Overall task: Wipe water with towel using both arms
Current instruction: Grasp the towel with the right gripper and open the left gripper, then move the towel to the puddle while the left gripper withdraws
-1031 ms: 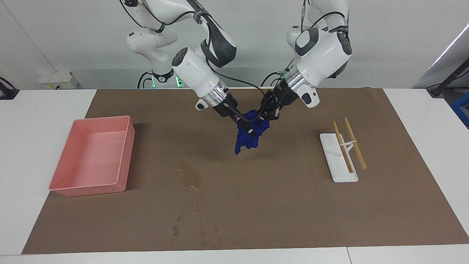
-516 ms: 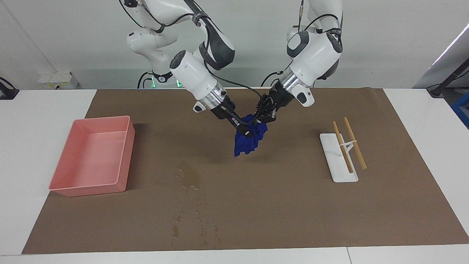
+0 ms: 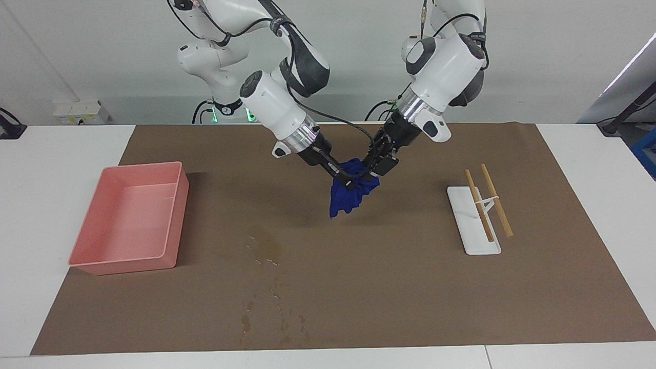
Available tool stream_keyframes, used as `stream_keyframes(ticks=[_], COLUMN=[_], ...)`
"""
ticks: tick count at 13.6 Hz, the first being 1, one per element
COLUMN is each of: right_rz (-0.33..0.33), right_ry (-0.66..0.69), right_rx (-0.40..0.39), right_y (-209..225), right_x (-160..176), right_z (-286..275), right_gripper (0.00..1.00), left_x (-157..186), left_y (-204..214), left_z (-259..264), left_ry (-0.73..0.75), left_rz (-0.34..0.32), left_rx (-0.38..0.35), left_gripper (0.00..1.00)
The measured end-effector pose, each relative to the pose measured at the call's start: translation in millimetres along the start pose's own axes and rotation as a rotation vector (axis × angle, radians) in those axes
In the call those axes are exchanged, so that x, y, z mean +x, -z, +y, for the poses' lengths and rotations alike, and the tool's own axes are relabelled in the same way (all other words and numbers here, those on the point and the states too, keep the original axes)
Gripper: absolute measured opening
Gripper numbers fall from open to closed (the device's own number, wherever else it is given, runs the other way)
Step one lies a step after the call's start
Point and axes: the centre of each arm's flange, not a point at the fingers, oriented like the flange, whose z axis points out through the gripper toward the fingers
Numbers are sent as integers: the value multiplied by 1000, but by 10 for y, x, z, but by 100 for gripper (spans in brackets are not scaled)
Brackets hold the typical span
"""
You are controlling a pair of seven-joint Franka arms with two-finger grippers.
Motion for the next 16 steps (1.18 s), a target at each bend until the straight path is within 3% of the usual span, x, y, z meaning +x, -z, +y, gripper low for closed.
stream_keyframes(ticks=[2,3,6,8,11,12,14,16], right_rz=[-7,6,63,91,82,99,142,152], right_ry=[84,116,281,411,675,779,999,1130], right_rx=[-89,-119,-240,-301,-370,-422,-603,-715], right_y=[50,81,98,235,632,759,819,650], right_x=[196,273,343,620,1373,1604,1859,1900], right_z=[77,98,179,227,382,454,609,749], right_gripper=[23,23,23,23,23,23,23,23], left_x=[125,222,574,773,804,809,995,1399], left_y=[162,214,322,367,289,268,315,487], left_z=[128,169,254,279,168,119,57,52], left_ry=[-59,-95,-274,-476,-815,-933,-1152,-1236], left_rz=[72,100,148,194,249,234,177,150], left_rx=[-33,-40,-41,-11,170,240,351,400], left_gripper=[93,100,100,100,100,100,100,100])
